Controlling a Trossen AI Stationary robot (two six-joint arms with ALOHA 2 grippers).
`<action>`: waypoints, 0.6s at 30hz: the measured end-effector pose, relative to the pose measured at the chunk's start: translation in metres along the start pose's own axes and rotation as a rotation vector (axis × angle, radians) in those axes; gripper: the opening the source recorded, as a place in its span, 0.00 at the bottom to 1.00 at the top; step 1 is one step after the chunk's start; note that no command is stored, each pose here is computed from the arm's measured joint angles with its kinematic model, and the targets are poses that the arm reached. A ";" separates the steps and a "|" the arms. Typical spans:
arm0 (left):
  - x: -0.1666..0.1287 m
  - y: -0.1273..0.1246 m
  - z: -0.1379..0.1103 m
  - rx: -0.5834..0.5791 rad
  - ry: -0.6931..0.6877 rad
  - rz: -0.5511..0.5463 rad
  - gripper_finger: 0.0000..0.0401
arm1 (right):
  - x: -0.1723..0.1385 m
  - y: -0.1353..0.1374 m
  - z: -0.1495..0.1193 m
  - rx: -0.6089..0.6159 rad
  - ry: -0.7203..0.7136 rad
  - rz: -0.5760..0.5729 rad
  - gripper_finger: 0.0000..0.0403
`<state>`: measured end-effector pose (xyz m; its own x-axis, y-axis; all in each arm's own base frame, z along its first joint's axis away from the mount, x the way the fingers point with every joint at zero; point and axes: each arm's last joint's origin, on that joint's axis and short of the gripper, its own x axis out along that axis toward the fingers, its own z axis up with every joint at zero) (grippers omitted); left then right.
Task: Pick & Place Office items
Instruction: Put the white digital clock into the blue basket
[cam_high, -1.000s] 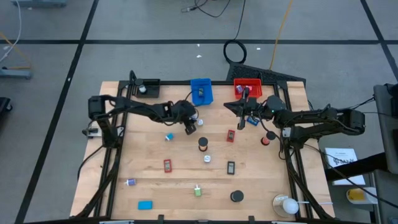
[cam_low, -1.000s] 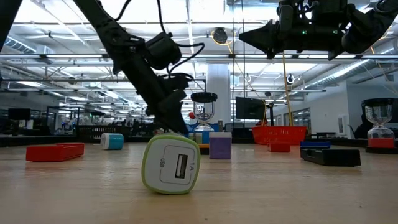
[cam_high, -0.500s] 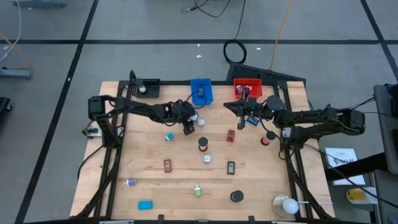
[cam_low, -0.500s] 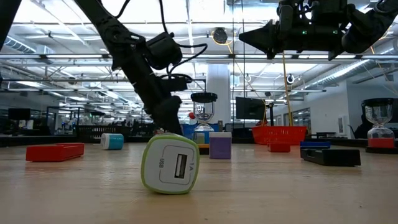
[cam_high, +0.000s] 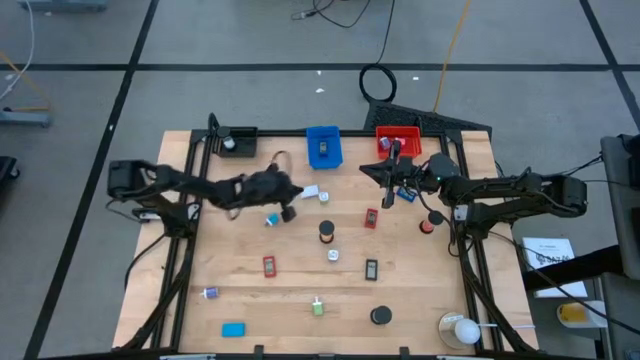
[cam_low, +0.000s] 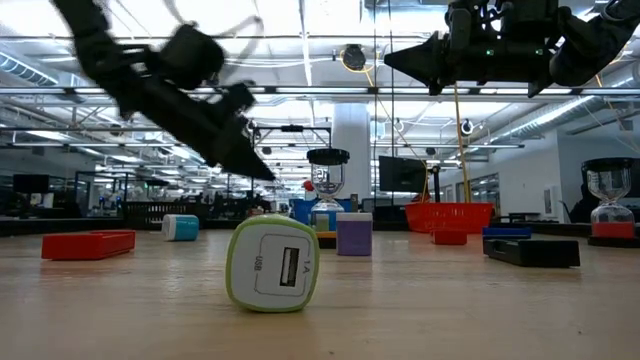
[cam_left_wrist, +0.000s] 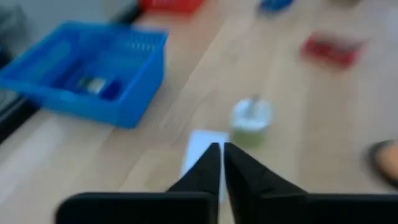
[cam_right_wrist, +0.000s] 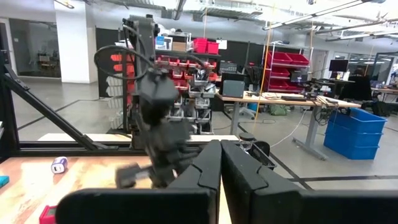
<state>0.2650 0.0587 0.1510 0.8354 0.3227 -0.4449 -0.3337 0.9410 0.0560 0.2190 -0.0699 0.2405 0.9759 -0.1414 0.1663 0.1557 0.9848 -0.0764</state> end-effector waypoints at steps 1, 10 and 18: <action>-0.007 -0.001 -0.003 -0.009 -0.061 -0.015 0.02 | 0.000 0.000 0.000 0.000 0.000 0.000 0.02; -0.054 0.004 -0.037 -0.083 -0.215 -0.041 0.05 | 0.000 0.000 0.007 0.000 -0.068 -0.003 0.02; -0.076 0.008 -0.064 -0.111 -0.318 -0.032 0.05 | -0.003 0.000 0.013 0.063 -0.096 0.000 0.02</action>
<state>0.1714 0.0350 0.1279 0.9350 0.3247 -0.1426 -0.3355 0.9402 -0.0587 0.2137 -0.0680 0.2529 0.9564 -0.1338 0.2597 0.1425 0.9897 -0.0147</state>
